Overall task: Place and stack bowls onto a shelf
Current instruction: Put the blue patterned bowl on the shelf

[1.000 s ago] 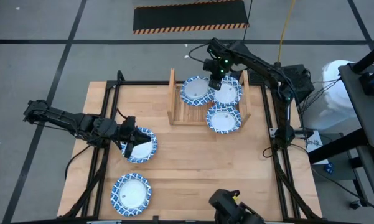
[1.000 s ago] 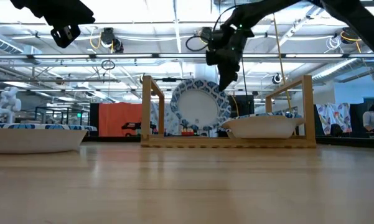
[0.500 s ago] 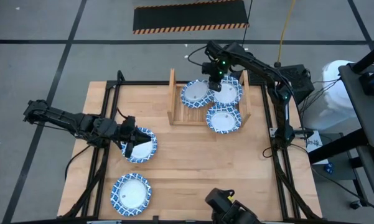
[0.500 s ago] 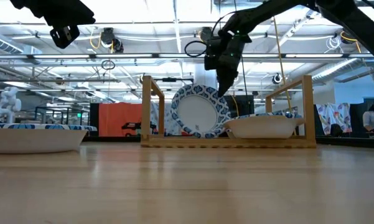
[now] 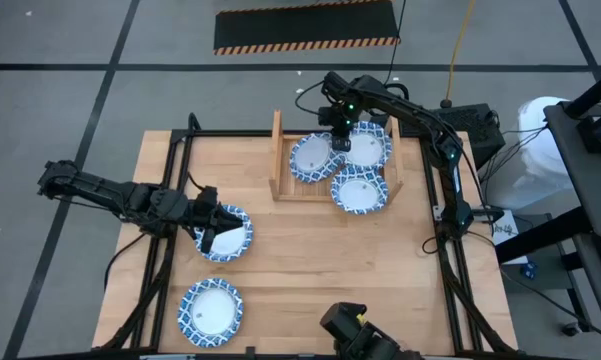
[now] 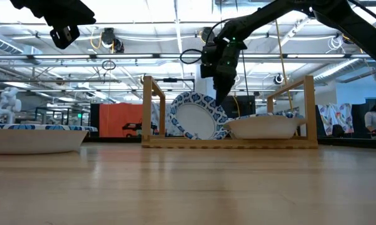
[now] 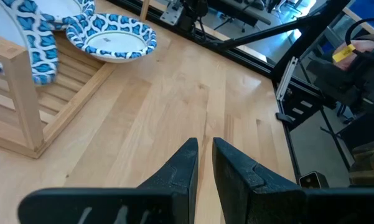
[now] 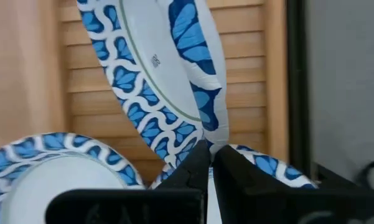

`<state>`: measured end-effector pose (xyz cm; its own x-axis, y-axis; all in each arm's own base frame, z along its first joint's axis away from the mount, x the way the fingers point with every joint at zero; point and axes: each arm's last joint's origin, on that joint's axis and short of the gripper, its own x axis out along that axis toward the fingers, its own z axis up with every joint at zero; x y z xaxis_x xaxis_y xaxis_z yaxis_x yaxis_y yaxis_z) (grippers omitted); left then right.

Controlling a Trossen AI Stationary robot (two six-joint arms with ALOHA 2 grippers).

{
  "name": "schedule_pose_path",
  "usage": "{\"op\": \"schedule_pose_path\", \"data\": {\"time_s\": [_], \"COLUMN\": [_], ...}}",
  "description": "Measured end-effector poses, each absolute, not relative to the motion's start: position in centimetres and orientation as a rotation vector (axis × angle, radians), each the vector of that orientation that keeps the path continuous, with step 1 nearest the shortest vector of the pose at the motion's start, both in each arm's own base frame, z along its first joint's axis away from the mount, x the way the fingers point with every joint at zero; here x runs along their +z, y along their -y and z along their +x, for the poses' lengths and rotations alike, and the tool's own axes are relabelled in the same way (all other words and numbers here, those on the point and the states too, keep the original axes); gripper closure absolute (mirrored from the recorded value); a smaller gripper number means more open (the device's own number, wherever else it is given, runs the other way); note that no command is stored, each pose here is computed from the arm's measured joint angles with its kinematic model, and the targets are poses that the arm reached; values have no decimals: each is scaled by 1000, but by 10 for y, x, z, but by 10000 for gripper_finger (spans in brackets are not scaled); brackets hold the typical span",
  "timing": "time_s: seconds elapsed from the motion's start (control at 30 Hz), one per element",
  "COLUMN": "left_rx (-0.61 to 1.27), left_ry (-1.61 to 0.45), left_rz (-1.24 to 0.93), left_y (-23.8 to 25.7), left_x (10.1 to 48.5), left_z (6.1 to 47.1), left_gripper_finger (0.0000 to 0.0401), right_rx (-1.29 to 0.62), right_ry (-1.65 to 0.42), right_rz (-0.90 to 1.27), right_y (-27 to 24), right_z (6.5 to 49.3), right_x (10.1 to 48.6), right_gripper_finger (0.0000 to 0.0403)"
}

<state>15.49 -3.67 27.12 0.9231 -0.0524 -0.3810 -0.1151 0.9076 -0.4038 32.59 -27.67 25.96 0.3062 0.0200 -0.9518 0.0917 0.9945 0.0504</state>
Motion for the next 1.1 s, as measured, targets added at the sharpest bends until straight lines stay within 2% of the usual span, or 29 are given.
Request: {"op": "schedule_pose_path", "data": {"time_s": [0.23, 0.57, 0.77, 0.93, 1.1], "left_rx": [33, 33, 31, 29, 29], "left_ry": [-397, -397, -397, -398, -398], "left_rz": [-435, -435, -435, -434, -434], "left_y": [37, 37, 37, 37, 37], "left_x": [271, 271, 271, 271, 271], "left_z": [155, 155, 155, 155, 155], "left_gripper_finger": [348, 348, 348, 348, 348], "right_rx": [-85, -50, -122, -23, 151], "right_ry": [-1259, -1248, -1263, -1219, -1084], "right_rz": [13, -66, -163, -137, -70], "right_y": [278, 269, 266, 241, 199], "right_z": [331, 341, 348, 350, 367], "right_x": [261, 261, 266, 282, 299], "right_gripper_finger": [376, 319, 295, 297, 307]}}
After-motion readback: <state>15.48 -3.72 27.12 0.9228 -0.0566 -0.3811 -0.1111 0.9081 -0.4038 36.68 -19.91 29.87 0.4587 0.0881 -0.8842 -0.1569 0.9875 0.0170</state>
